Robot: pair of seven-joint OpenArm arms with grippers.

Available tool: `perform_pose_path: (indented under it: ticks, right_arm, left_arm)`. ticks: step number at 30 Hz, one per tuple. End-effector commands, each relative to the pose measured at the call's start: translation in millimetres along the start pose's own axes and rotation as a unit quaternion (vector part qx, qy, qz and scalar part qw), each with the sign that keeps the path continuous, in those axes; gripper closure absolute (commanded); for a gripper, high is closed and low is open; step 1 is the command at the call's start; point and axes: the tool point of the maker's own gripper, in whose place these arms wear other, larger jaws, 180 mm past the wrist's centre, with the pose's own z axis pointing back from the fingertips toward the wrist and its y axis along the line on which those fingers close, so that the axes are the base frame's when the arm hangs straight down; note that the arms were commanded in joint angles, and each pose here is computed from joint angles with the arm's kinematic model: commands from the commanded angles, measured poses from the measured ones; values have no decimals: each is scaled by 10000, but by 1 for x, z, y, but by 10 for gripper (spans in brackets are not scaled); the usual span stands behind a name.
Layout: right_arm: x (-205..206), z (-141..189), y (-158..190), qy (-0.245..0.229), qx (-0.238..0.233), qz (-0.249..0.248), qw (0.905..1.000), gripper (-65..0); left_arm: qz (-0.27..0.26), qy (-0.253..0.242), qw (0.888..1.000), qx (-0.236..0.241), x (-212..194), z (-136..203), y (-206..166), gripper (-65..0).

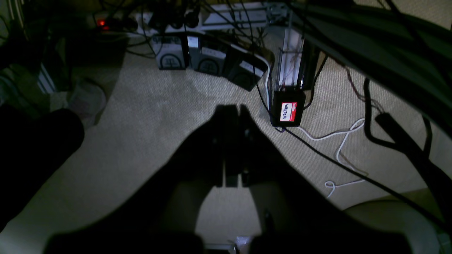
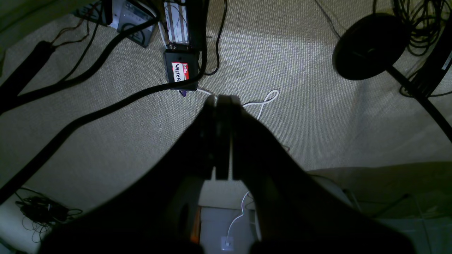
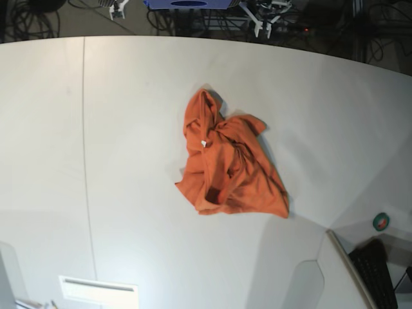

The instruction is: Layout the t-shirt on the table in an organized manner, then fold the t-shirt properly

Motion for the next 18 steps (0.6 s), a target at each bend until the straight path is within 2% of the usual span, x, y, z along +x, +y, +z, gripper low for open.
perform_pose_path:
  ticks: [1, 18]
  right_arm:
    - [-4, 1, -4, 25, -56, -6, 10000, 0]
    - [-6, 1, -12, 75, -131, 22, 9999, 0]
  left_arm:
    - [-43, 11, 10000, 32, -2, 0, 3, 0]
    - [-104, -3, 9999, 30, -1, 0, 3, 0]
